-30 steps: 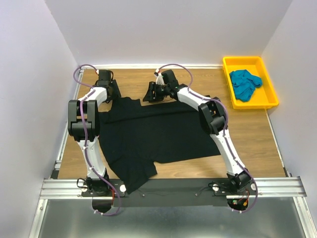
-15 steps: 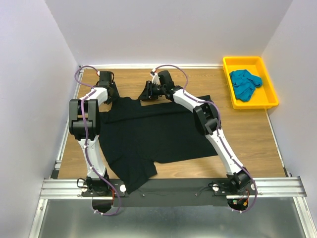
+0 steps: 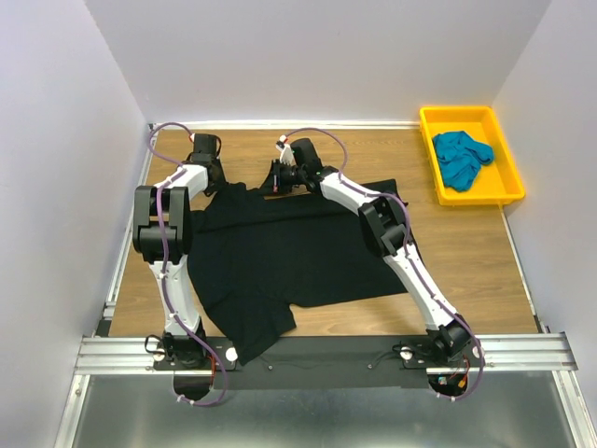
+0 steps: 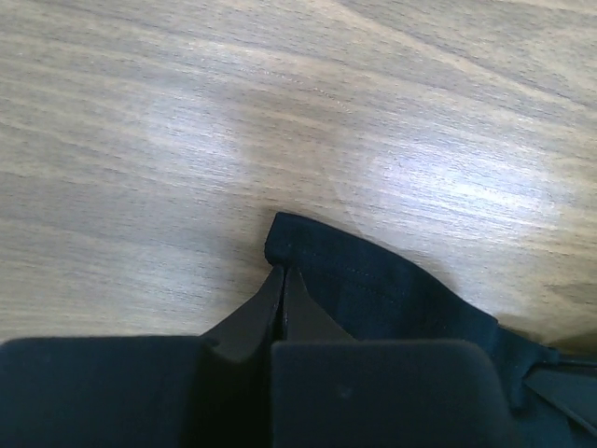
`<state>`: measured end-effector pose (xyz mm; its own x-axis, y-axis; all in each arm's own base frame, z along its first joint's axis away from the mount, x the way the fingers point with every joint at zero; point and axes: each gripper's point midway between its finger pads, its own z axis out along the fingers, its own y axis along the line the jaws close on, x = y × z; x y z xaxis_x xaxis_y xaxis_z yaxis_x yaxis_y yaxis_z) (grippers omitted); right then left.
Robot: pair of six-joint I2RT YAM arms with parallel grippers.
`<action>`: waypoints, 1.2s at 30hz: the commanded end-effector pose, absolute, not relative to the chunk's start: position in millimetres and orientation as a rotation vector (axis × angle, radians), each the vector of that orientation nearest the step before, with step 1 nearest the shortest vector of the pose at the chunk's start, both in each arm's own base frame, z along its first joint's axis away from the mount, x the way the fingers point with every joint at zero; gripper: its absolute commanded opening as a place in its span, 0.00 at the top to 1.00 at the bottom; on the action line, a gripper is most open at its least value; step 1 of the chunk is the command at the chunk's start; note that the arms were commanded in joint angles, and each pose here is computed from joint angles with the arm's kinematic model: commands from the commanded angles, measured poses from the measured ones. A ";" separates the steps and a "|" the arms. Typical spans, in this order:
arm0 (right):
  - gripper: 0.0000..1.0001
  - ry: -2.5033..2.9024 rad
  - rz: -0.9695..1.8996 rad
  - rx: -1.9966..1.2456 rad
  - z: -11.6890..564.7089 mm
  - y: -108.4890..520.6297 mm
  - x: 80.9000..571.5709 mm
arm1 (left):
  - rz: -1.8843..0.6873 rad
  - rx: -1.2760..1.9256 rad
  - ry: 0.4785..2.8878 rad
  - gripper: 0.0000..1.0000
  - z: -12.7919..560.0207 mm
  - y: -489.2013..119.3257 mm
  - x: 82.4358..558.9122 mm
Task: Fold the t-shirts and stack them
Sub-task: Fold the tshirt
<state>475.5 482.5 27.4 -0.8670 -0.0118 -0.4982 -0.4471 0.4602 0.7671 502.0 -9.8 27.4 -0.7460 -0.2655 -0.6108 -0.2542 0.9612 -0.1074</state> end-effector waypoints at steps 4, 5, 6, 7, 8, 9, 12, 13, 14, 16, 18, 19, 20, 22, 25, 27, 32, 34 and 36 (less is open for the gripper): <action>1.00 2.277 1.389 -0.450 33.9 484.8 466.8 | -0.030 -0.338 2.463 1.00 29.4 -13.1 496.0; 1.00 2.260 1.385 -0.462 44.0 484.1 466.5 | -0.025 -0.339 2.437 1.00 42.0 -11.8 496.9; 0.99 2.255 1.384 -0.470 47.5 483.4 465.5 | -0.022 -0.340 2.423 1.00 48.6 -11.0 497.0; 1.00 2.246 1.386 -0.479 52.9 483.1 464.7 | -0.022 -0.340 2.415 1.00 54.6 -10.6 495.3; 0.99 2.223 1.388 -0.490 68.1 482.7 464.0 | -0.023 -0.340 2.402 1.00 61.9 -10.3 494.4; 0.99 2.228 1.386 -0.501 68.4 481.3 460.0 | -0.034 -0.338 2.370 1.00 79.1 -10.9 493.7; 1.00 2.188 1.390 -0.541 94.7 476.8 453.6 | -0.054 -0.344 2.339 1.00 101.7 -12.3 481.7; 0.99 2.217 1.388 -0.541 88.0 472.4 446.6 | -0.058 -0.345 2.357 1.00 100.6 -13.2 472.8; 1.00 2.218 1.389 -0.550 89.5 470.5 443.2 | -0.061 -0.344 2.361 1.00 103.2 -13.5 467.4; 1.00 2.238 1.387 -0.562 91.5 463.7 431.3 | -0.077 -0.341 2.377 1.00 107.3 -16.2 450.5; 0.99 2.251 1.391 -0.580 90.8 461.9 421.0 | -0.111 -0.332 2.385 1.00 113.1 -20.7 437.3; 0.99 2.247 1.400 -0.588 96.6 460.0 416.6 | -0.127 -0.327 2.397 1.00 111.5 -23.2 430.7; 1.00 2.281 1.406 -0.594 86.4 458.4 405.4 | -0.139 -0.328 2.439 1.00 100.8 -25.9 416.2; 0.99 2.291 1.414 -0.618 86.1 457.0 394.1 | -0.205 -0.316 2.453 1.00 102.5 -34.9 401.8; 1.00 2.326 1.440 -0.659 82.7 456.2 367.0 | -0.285 -0.309 2.522 1.00 87.1 -46.0 369.5; 1.00 2.348 1.461 -0.680 80.3 454.3 351.5 | -0.303 -0.310 2.528 1.00 88.9 -48.2 357.7; 0.99 2.398 1.487 -0.718 71.2 451.5 321.9 | -0.292 -0.326 2.600 1.00 73.3 -46.8 324.9; 0.99 2.420 1.479 -0.720 62.6 448.9 317.0 | -0.289 -0.331 2.610 1.00 67.0 -46.4 319.6; 1.00 2.433 1.474 -0.713 58.4 447.9 316.3 | -0.288 -0.333 2.617 1.00 64.2 -46.3 317.5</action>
<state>326.9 448.6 44.2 -0.8779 -0.2701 -0.3955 -0.4770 0.4195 0.7723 329.2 -38.6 65.9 -0.8402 -0.2826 -0.4628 -0.1917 0.9532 -0.2339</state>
